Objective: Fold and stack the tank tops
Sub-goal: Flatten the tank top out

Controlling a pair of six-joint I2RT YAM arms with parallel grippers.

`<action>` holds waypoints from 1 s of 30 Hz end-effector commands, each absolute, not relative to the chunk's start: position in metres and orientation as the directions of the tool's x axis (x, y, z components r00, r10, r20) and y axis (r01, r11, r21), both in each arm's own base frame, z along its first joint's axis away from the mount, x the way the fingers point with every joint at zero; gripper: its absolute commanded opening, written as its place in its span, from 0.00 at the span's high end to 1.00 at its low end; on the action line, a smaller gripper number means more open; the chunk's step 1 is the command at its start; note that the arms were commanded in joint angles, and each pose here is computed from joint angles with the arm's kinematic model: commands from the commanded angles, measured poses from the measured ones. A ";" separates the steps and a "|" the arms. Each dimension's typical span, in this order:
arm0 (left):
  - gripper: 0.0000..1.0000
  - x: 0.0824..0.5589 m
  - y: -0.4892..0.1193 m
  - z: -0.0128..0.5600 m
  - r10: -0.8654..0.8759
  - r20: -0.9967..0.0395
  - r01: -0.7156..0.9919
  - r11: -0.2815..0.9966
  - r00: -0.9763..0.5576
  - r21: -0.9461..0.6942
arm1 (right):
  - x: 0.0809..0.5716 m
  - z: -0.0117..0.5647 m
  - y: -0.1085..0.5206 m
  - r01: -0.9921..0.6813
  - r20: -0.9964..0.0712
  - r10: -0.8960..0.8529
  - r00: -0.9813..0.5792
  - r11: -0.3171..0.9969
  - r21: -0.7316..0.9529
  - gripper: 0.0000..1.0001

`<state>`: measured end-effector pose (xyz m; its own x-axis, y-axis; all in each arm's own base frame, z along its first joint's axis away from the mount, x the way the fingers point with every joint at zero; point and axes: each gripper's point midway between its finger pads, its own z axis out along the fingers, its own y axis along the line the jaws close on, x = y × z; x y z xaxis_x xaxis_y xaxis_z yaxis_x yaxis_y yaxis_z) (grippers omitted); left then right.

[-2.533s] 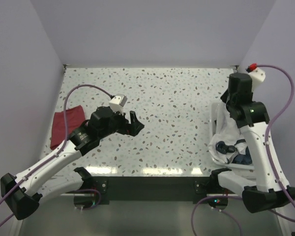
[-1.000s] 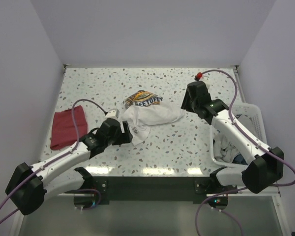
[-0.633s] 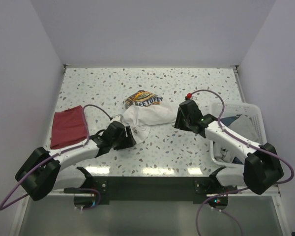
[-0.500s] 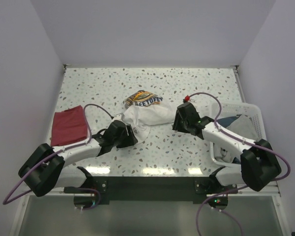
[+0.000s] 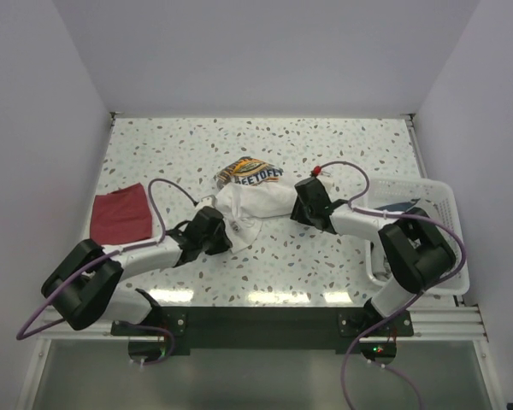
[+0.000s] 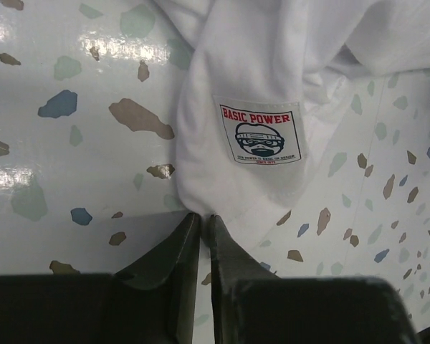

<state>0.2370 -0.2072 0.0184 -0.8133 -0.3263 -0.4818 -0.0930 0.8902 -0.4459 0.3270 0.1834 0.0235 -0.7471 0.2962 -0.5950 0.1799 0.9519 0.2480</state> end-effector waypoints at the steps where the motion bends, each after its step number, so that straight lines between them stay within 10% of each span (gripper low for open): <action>1: 0.86 0.252 -0.205 0.040 -0.350 -0.530 -0.099 0.891 -0.772 -0.444 | 0.355 0.044 0.184 0.235 -0.667 0.374 -0.644 0.927 0.294 0.55; 4: 1.00 0.255 -0.199 0.049 -0.356 -0.551 -0.104 0.894 -0.755 -0.435 | 0.358 0.046 0.182 0.246 -0.683 0.393 -0.615 0.919 0.307 0.55; 17: 1.00 0.261 -0.167 0.076 -0.388 -0.583 -0.122 0.889 -0.713 -0.442 | 0.374 0.039 0.176 0.288 -0.694 0.396 -0.601 0.918 0.274 0.56; 20: 1.00 0.268 -0.158 0.090 -0.408 -0.601 -0.128 0.883 -0.687 -0.452 | 0.378 0.039 0.178 0.284 -0.696 0.390 -0.603 0.920 0.269 0.64; 24: 1.00 0.277 -0.151 0.106 -0.410 -0.626 -0.126 0.886 -0.664 -0.446 | 0.377 0.045 0.173 0.290 -0.707 0.368 -0.604 0.928 0.235 1.00; 30: 1.00 0.296 -0.130 0.149 -0.434 -0.685 -0.147 0.887 -0.585 -0.437 | 0.365 0.106 0.143 0.302 -0.771 0.307 -0.558 0.940 0.156 1.00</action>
<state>0.2788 -0.1453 0.1080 -0.6643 -0.4218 -0.6171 -0.1529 0.8848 -0.4402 0.3616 0.1653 0.0438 -0.6512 0.3244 -0.6861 0.2769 0.9433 0.1833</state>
